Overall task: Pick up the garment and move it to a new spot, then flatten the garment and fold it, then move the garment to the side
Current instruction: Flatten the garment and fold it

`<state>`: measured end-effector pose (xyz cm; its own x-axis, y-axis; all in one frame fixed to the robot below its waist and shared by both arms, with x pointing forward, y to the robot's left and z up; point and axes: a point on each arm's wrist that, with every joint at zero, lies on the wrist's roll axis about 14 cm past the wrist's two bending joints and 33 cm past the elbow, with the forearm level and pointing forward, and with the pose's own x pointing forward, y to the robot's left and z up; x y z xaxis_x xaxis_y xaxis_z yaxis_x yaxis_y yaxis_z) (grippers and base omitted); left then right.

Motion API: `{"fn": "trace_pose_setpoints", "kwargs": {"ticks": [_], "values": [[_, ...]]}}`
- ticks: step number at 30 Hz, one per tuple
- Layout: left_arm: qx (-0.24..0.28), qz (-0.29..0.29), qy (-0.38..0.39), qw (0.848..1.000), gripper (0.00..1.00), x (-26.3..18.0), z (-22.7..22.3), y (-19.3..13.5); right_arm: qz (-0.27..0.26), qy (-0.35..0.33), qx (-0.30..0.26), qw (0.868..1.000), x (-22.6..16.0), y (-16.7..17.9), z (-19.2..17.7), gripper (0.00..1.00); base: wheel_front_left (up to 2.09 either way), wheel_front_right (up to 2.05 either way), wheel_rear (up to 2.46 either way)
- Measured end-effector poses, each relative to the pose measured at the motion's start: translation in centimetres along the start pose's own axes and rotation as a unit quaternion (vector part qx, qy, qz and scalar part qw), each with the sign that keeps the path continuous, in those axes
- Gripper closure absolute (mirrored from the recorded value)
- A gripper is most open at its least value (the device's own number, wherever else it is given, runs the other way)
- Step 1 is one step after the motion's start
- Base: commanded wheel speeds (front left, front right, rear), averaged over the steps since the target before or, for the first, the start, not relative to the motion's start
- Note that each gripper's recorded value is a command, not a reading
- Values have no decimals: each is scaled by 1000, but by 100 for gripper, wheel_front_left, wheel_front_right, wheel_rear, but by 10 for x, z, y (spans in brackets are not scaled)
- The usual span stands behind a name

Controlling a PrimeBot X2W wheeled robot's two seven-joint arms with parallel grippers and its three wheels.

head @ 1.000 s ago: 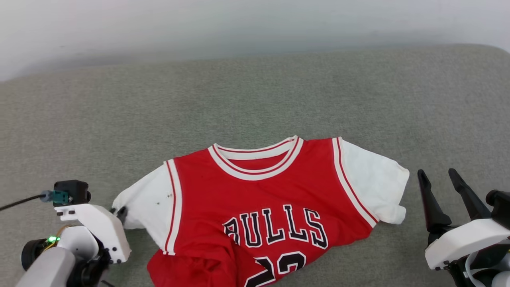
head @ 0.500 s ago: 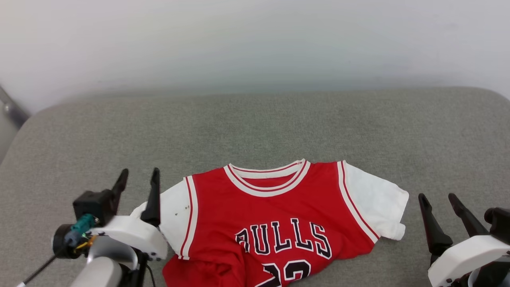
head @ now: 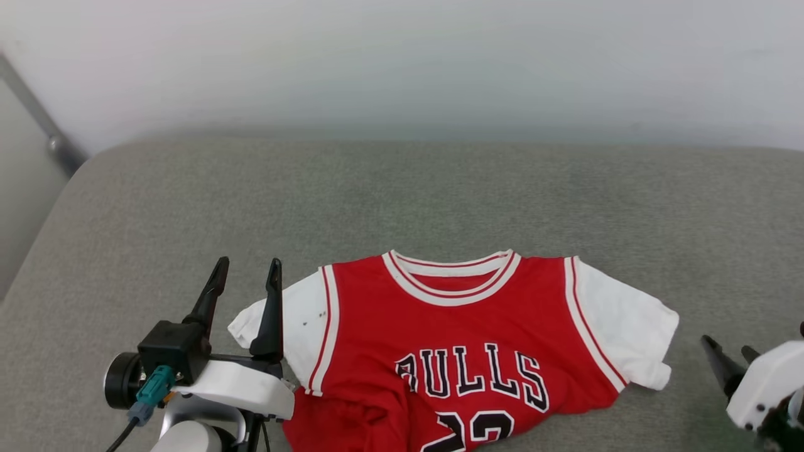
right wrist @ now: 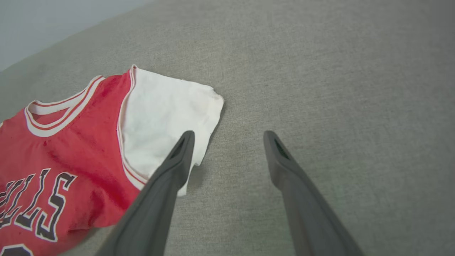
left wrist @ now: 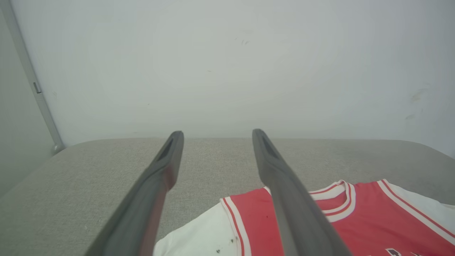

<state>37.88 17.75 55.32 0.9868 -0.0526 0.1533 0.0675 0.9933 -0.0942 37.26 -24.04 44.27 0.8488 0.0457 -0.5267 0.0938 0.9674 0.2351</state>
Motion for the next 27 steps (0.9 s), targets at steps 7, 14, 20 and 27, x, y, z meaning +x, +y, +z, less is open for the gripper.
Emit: {"fn": "trace_pose_setpoints", "kwargs": {"ticks": [7,14,20,27], "values": [[-5,12,6,1000,0,3,-7,6,12,147,4,989,51,9,-13,0,0,0,0],[-8,38,26,999,0,7,-25,20,8,227,-23,974,93,16,-16,0,0,0,0],[-8,58,48,997,0,8,-42,33,6,290,-24,957,111,19,-39,0,0,0,0],[-12,59,55,997,0,9,-48,36,12,304,-18,952,108,23,-43,100,0,0,0]]}}
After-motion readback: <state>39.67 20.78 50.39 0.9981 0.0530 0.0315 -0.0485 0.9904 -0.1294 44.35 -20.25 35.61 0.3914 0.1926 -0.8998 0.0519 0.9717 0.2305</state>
